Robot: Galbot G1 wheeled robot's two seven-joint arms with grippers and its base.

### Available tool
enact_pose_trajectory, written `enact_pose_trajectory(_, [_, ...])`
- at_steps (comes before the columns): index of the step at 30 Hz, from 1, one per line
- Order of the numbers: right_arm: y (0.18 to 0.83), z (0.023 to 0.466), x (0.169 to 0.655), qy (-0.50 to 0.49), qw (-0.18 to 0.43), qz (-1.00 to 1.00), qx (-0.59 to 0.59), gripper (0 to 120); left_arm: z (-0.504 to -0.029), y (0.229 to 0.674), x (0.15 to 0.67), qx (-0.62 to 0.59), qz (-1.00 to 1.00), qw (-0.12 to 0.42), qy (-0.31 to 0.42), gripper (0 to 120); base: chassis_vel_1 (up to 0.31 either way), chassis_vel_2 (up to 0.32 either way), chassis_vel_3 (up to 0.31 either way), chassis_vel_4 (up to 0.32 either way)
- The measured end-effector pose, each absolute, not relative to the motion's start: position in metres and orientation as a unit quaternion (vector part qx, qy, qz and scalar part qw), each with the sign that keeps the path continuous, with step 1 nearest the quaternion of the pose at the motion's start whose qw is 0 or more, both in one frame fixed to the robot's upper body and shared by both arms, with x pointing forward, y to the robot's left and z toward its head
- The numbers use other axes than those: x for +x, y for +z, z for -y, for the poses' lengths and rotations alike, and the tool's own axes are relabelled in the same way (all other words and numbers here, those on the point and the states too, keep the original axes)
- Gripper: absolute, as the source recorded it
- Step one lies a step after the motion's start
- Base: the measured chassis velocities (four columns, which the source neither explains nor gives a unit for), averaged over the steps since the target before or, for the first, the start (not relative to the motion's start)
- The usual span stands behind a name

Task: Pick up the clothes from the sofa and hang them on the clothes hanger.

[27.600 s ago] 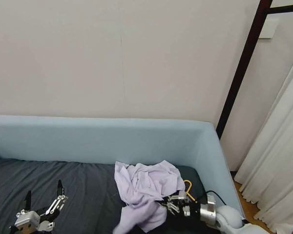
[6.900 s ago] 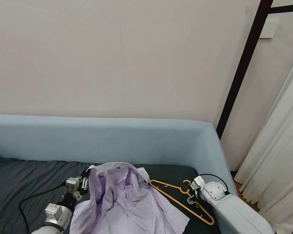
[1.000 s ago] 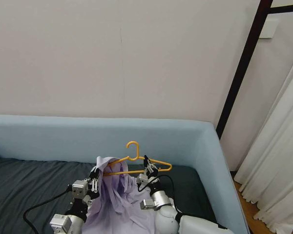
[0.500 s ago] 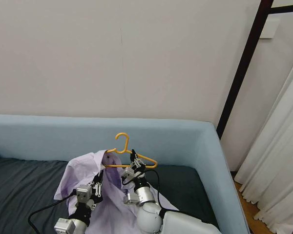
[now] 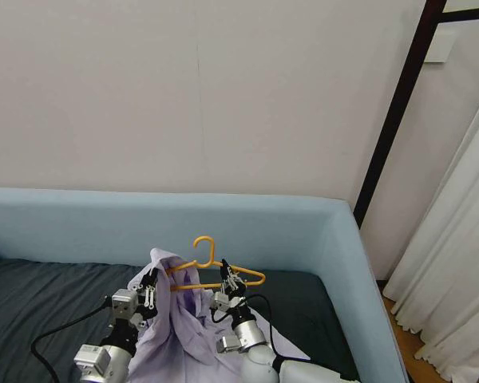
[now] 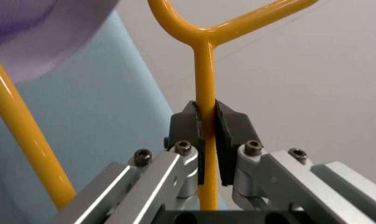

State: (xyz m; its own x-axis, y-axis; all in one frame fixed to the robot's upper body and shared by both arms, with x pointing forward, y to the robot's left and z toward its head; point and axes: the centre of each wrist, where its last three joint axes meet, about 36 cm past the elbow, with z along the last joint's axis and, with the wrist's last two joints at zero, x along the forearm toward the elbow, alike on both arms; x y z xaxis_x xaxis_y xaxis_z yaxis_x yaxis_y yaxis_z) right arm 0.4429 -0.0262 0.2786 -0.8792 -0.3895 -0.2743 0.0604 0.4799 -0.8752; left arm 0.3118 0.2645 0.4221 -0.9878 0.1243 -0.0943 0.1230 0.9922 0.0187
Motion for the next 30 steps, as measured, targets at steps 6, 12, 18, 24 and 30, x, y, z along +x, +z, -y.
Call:
enact_pose_trajectory(6, [0.280, 0.017, 0.438, -0.490, 0.241, -0.831, -0.107, 5, -0.260, 0.405, 0.308, 0.072, -0.997, 0.026, 0.020, 0, 0.000, 0.000, 0.000, 0.000])
enact_pose_trajectory(12, [0.295, 0.002, 0.440, -0.464, 0.258, -0.840, -0.109, 5, -0.254, 0.392, 0.308, 0.079, -0.996, 0.016, 0.024, 0, 0.000, 0.000, 0.000, 0.000])
enact_pose_trajectory(18, [0.298, -0.005, 0.437, -0.450, 0.266, -0.845, -0.117, 5, -0.254, 0.390, 0.317, 0.079, -0.996, 0.024, 0.023, 0, 0.000, 0.000, 0.000, 0.000])
enact_pose_trajectory(24, [0.284, 0.001, 0.433, -0.457, 0.259, -0.842, -0.126, 5, -0.256, 0.394, 0.319, 0.085, -0.996, 0.029, 0.021, 0, 0.000, 0.000, 0.000, 0.000])
enact_pose_trajectory(30, [0.276, 0.005, 0.435, -0.465, 0.263, -0.835, -0.131, 5, -0.250, 0.393, 0.311, 0.106, -0.994, 0.022, 0.022, 0, 0.000, 0.000, 0.000, 0.000])
